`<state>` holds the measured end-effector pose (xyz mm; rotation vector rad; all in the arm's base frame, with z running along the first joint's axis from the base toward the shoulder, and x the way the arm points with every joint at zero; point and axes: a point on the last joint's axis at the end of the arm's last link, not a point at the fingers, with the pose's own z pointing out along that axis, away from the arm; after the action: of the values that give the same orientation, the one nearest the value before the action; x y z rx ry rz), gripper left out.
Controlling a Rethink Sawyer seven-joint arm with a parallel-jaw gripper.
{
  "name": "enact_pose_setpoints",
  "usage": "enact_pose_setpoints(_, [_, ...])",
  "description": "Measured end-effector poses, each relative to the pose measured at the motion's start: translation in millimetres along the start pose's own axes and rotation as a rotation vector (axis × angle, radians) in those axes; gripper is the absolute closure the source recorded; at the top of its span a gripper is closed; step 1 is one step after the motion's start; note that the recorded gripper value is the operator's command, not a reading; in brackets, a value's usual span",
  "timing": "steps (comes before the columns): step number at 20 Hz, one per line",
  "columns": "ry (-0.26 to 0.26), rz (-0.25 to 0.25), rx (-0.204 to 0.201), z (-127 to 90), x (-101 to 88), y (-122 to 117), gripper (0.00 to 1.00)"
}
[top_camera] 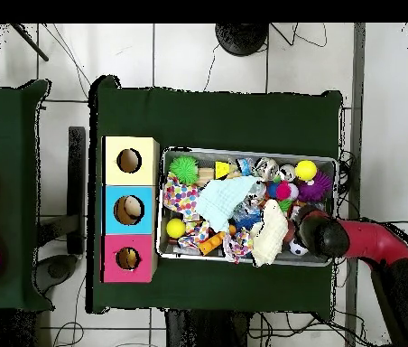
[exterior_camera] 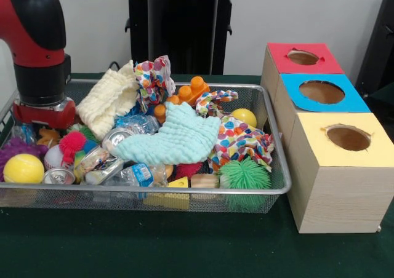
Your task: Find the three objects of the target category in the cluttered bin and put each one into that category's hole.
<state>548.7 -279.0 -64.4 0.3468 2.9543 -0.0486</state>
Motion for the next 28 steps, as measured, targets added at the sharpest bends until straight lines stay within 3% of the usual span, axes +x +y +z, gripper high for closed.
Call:
enact_pose_setpoints(1, [-0.001, -0.009, 0.001, 0.1, -0.1, -0.2, 0.0])
enact_pose_setpoints(2, [-0.003, -0.033, 0.003, 0.5, 0.1, 0.0, 1.0])
enact_pose_setpoints(11, [0.007, -0.074, 0.01, -0.8, -1.4, 1.2, 1.0])
enact_pose_setpoints(17, [0.018, -0.097, 0.027, -14.7, -5.4, 5.3, 1.0])
enact_pose_setpoints(22, [0.035, -0.093, 0.041, -47.7, -8.8, 8.7, 1.0])
enact_pose_setpoints(28, [0.014, -0.088, 0.063, -95.6, -18.5, 12.7, 1.0])
